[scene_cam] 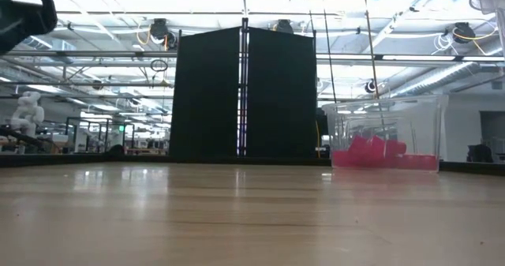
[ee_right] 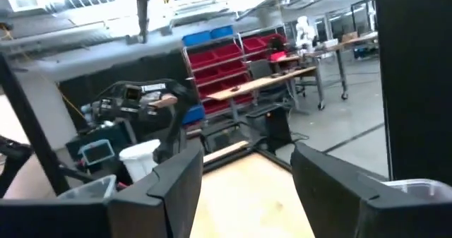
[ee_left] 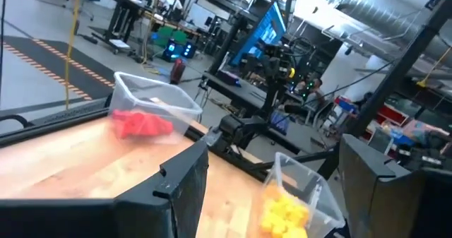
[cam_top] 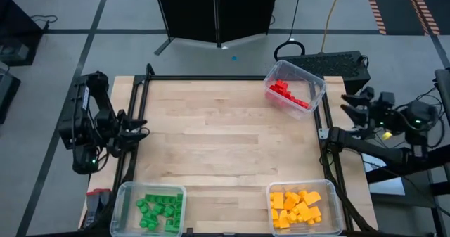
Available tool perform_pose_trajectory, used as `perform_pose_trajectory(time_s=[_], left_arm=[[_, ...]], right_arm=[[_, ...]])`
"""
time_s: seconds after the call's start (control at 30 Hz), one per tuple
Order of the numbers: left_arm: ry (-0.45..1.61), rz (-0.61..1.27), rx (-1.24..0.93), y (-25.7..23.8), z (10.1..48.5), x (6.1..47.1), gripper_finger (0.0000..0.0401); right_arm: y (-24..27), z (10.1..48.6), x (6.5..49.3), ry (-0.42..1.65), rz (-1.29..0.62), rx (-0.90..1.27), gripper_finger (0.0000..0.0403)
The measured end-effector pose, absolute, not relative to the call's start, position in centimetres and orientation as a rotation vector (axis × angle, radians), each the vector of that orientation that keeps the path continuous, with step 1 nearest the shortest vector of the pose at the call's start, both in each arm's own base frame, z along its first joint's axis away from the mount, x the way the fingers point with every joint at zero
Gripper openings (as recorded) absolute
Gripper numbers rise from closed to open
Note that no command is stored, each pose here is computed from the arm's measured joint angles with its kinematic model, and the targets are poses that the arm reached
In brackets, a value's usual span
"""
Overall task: Sort blocks
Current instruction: Return to Home Position
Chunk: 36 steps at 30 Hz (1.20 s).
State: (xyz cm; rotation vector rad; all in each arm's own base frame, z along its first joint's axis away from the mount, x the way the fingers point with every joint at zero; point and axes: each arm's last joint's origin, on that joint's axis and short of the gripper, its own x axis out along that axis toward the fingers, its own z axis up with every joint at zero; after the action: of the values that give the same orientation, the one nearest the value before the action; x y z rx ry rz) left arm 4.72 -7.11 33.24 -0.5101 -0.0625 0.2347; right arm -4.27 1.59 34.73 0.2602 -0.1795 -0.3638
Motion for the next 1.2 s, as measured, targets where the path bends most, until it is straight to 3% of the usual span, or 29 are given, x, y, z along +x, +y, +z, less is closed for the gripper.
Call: perform_pose_trajectory(time_s=[0.27,0.57,0.77,1.0,1.2], left_arm=[[-0.076,0.271,-0.535,-4.7,29.3,4.4,0.0210],[-0.097,0.307,-0.721,-5.8,26.0,5.0,0.0210],[0.363,0.242,-0.977,-6.0,25.1,4.0,0.0210],[0.447,0.194,-1.182,-5.0,20.7,3.4,0.0210],[0.483,-0.079,-1.334,-7.0,18.9,3.5,0.0210]], right_arm=[[0.5,33.2,-1.0,-0.212,-0.287,0.292,0.0208],[-0.5,30.7,2.2,-0.226,-0.221,0.334,0.0208],[-0.7,30.1,2.7,-0.223,-0.224,0.332,0.0208],[-0.7,30.1,2.7,-0.218,-0.229,0.329,0.0208],[-0.7,30.1,2.7,-0.221,-0.228,0.336,0.0208]])
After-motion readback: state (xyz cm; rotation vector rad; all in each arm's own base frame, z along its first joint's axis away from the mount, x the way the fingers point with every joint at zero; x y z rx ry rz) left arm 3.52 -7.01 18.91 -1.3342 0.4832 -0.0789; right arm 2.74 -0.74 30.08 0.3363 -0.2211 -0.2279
